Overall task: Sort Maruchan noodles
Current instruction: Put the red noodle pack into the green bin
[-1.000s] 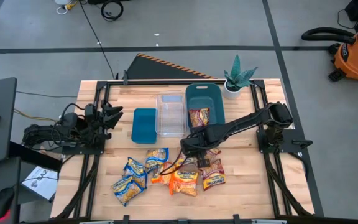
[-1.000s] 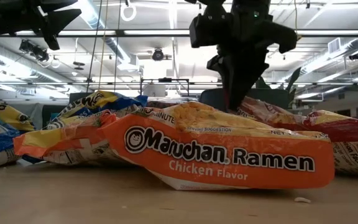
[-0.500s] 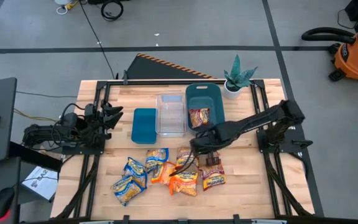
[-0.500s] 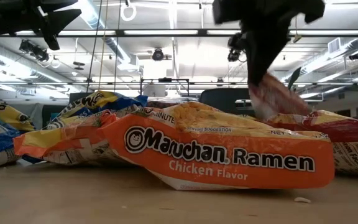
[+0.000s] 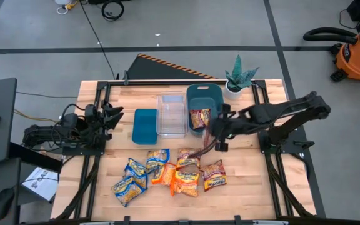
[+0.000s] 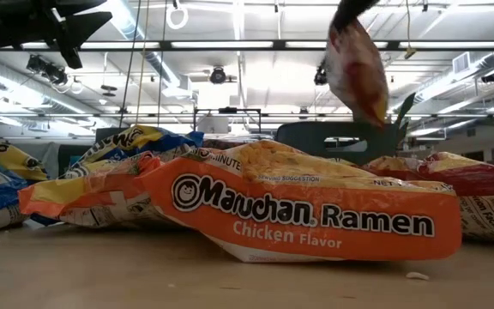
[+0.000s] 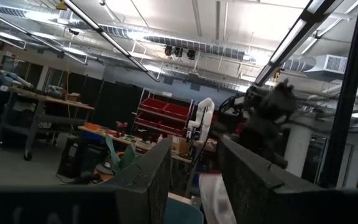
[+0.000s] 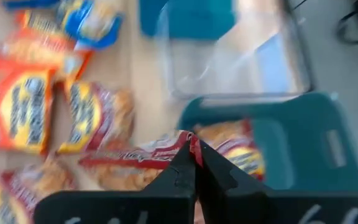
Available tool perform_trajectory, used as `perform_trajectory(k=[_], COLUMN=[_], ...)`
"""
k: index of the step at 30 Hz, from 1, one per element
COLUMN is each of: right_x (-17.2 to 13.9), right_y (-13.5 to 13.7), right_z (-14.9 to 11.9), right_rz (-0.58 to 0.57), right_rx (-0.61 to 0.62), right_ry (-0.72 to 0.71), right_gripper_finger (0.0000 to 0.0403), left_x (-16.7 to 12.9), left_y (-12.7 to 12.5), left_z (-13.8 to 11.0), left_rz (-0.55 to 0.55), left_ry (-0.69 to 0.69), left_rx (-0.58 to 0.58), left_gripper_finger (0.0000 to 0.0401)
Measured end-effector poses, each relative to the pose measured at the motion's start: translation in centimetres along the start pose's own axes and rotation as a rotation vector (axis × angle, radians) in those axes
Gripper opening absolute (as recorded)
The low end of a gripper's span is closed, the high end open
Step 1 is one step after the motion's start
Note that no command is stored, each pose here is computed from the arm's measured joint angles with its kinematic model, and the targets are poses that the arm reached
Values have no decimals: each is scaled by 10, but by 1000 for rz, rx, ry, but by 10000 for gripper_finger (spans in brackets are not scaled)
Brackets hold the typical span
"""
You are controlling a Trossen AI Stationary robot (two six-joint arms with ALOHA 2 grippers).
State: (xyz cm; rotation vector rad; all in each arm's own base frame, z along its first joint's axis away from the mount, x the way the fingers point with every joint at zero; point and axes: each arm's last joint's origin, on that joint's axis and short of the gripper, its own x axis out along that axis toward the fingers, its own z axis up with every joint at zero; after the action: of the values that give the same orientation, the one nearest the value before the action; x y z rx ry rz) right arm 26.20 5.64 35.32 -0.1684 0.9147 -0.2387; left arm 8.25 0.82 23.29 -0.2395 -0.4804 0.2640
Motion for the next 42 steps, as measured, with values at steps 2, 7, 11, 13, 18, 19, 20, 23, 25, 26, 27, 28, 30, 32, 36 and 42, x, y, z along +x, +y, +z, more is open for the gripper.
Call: perform_trajectory(k=[2,7,11,13,18,19,20,23,25,26,27,28,30,32,36,42], right_x=[-8,-11,-3,5,35,41,48,67,80,86,91,96,107,115,128,150], right_y=[-8,-26,-43,-51,-75,-81,-87,-105,-117,-122,-128,-133,-142,-148,-154,-157], right_z=[0,0,5,4,-5,-7,-10,-17,-23,-25,-27,-31,-38,-47,-58,-63], right_rz=[-41,-160,-243,-261,-368,-401,-421,-457,-463,-466,-466,-462,-447,-427,-311,-171], right_rx=[3,-56,-31,-33,-39,-32,-24,-8,-1,5,17,27,50,69,85,97], right_ry=[-39,-55,-64,-37,75,90,103,103,102,90,76,68,49,73,125,132], right_gripper_finger=[10,9,9,9,9,9,9,9,9,9,9,9,10,10,10,14], left_x=[0,0,0,0,0,0,0,0,0,0,0,0,0,0,0,0], left_y=[0,0,0,0,0,0,0,0,0,0,0,0,0,0,0,0], left_z=[0,0,0,0,0,0,0,0,0,0,0,0,-1,-1,-1,-2], left_rz=[0,0,0,0,0,0,0,0,0,0,-1,0,1,1,2,2], left_ry=[0,-1,-1,0,-1,0,0,0,-1,-1,0,0,5,8,10,14], left_rx=[0,8,6,8,8,8,8,8,7,7,7,5,7,8,8,2], left_gripper_finger=[142,142,142,142,142,142,142,142,142,142,142,142,142,142,142,142])
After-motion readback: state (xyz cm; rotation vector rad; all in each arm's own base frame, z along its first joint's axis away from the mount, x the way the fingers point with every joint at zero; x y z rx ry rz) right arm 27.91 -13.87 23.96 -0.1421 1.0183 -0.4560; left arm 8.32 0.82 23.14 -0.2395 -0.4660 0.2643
